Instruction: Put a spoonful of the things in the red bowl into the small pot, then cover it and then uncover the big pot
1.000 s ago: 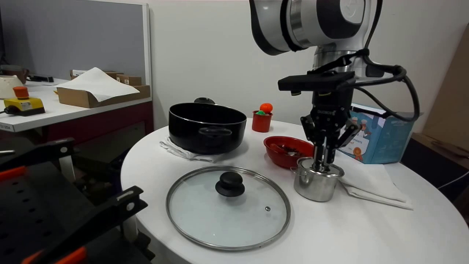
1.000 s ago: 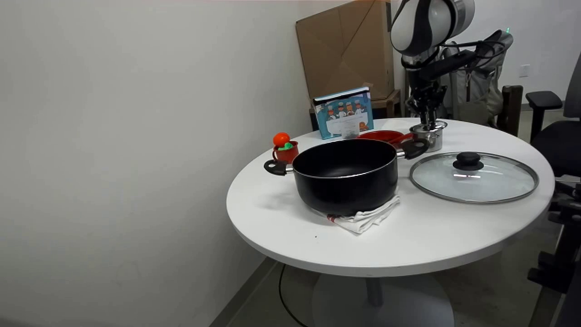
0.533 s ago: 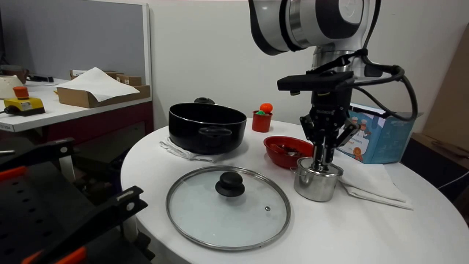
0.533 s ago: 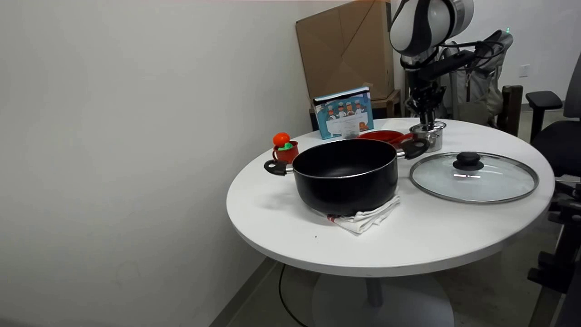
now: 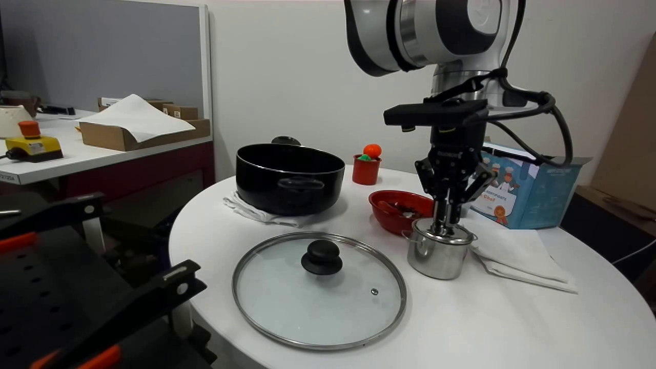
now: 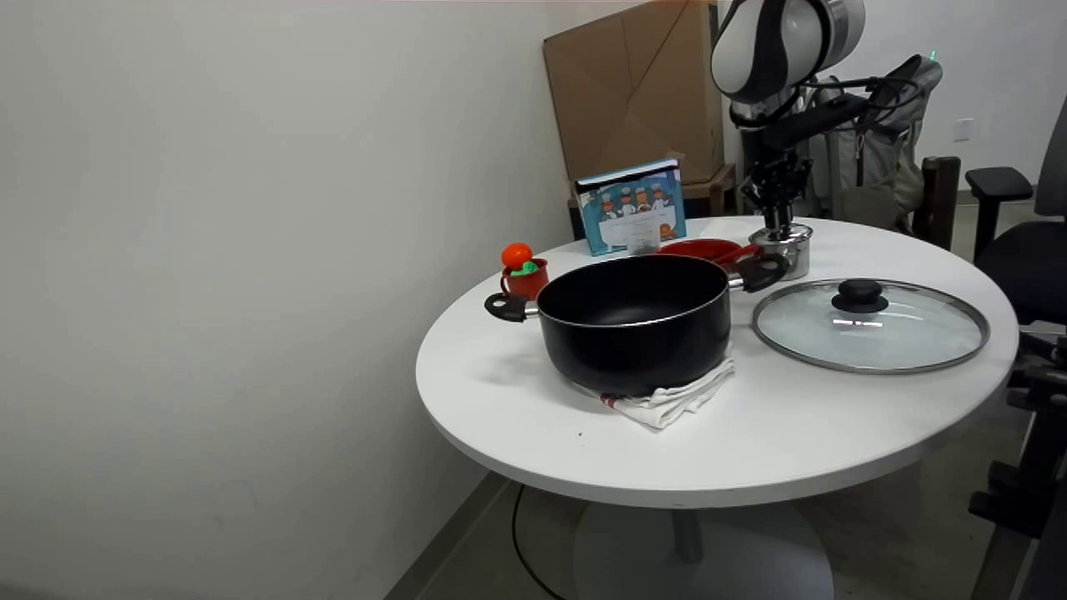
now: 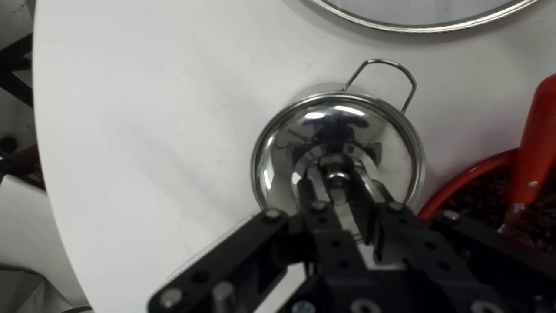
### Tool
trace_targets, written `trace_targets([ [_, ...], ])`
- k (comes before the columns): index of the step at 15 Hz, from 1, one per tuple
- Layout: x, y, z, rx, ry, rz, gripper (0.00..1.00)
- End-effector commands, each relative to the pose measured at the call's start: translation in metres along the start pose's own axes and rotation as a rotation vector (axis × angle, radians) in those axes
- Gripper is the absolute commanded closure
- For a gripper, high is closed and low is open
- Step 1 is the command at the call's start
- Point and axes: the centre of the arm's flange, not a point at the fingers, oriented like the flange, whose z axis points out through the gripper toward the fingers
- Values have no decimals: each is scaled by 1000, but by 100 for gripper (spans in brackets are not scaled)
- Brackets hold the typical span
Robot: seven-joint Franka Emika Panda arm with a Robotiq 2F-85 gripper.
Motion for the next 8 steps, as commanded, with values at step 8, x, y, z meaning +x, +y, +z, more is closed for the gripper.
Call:
trace_targets([
  [8,-4,3,-3,30,20,-11,88],
])
